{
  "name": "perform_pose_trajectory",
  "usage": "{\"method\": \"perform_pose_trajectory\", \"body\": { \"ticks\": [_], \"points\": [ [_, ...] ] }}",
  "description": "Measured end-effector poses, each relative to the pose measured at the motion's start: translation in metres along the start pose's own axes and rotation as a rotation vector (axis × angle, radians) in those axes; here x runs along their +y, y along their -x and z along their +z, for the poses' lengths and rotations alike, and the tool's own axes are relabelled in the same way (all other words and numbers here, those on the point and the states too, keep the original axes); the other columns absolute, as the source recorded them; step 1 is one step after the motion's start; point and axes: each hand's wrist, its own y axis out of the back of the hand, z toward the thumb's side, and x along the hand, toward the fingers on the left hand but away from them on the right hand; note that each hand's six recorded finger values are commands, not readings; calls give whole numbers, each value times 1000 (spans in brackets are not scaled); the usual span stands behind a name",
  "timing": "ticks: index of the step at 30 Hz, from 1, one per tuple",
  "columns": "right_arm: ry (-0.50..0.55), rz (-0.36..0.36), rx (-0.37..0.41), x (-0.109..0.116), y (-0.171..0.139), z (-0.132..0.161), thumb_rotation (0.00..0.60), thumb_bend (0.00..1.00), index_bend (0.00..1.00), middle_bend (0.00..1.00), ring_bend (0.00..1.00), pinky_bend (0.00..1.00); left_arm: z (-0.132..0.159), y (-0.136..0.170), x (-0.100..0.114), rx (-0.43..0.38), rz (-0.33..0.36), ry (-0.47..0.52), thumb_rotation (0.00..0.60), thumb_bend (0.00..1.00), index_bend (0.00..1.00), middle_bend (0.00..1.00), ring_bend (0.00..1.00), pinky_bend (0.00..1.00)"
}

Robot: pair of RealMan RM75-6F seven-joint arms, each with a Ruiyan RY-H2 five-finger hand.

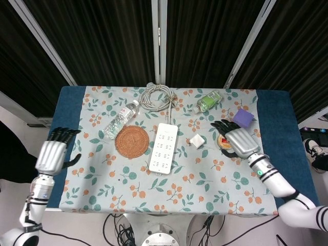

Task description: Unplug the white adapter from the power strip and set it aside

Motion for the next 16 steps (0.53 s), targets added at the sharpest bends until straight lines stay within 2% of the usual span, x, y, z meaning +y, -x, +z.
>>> {"method": "perform_pose_trajectory", "body": {
  "ticks": [4,7,11,13,16],
  "points": [
    [16,-120,-111,9,-51,-32,600,213,0,29,0,15,-50,24,12,140,14,-7,600,179,159,177,72,20],
    [24,-188,-204,8,-97,-52,600,213,0,18,0,0,-73,43,17,215,27,-5,600,180,155,177,71,20],
    [46,-244,-294,1,-149,-66,600,214,0,17,0,0,-87,67,22,270,46,-10,600,180,155,177,71,18],
    [67,-249,-314,-5,-170,-67,600,213,0,17,0,0,-89,79,23,283,54,-12,600,180,155,177,71,17],
    [87,-237,-308,-12,-184,-65,600,213,0,17,0,0,-83,90,21,275,47,-19,600,181,155,177,71,17]
  ]
}}
